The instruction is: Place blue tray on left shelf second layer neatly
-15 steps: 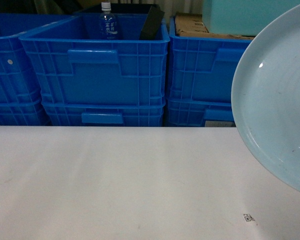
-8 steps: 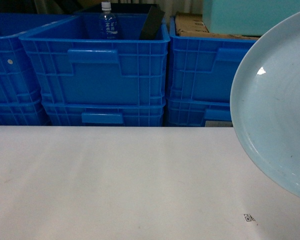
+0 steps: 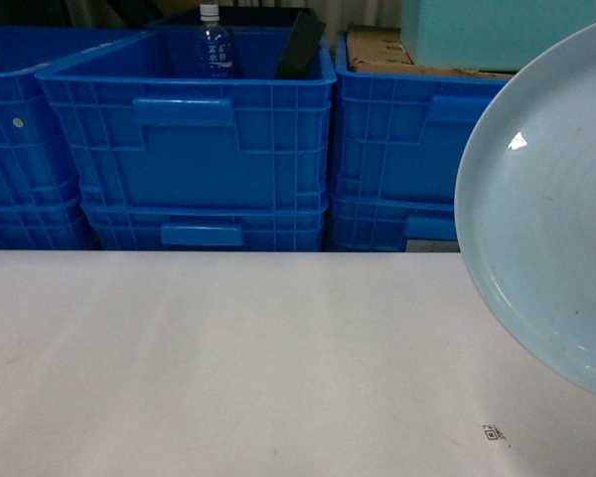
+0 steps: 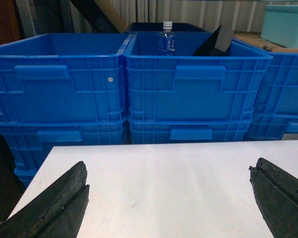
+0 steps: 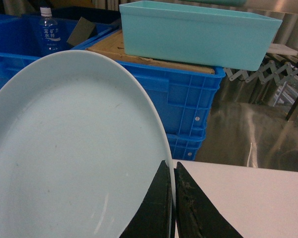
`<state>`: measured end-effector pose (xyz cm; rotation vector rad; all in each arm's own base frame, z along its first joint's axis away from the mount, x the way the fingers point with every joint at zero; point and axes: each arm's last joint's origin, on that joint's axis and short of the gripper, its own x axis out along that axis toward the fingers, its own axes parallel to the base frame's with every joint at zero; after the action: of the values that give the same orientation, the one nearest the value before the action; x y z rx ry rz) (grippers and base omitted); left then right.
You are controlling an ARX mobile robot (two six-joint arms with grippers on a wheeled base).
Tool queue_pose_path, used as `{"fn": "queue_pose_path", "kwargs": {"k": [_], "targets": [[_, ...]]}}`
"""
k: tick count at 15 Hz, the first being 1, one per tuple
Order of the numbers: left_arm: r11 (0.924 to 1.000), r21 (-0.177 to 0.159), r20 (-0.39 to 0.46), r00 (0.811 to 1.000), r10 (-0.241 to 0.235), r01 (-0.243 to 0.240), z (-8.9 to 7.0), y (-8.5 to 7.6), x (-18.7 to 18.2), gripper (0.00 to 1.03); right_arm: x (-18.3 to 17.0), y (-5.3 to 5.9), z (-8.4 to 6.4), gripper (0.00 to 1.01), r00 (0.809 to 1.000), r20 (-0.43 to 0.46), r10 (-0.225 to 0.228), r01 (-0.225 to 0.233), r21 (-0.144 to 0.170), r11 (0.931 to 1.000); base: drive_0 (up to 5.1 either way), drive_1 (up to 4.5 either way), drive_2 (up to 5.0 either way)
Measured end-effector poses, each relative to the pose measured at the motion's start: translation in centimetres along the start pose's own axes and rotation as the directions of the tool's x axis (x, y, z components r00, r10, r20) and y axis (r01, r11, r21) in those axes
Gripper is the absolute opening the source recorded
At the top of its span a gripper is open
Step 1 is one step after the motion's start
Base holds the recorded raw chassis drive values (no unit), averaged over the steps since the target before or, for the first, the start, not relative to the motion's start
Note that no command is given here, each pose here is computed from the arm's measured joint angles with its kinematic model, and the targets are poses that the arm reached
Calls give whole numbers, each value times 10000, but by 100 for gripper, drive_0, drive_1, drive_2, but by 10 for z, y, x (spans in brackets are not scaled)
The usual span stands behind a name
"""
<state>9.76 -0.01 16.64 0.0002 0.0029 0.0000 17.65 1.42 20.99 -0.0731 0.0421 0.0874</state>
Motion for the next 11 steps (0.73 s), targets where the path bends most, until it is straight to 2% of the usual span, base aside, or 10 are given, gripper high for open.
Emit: {"fn": "queue_pose_path", "kwargs": {"k": [10,11], "targets": [[10000,0,-4,10000,8,-8,0,0,0,98,0,0,0,2,10000,5,11,-11,0,10000,-173,-173,-173],[10000,0,-4,10000,8,-8,0,0,0,98,0,0,0,2,10000,5,11,-11,0,10000,279,-380,-380]]}}
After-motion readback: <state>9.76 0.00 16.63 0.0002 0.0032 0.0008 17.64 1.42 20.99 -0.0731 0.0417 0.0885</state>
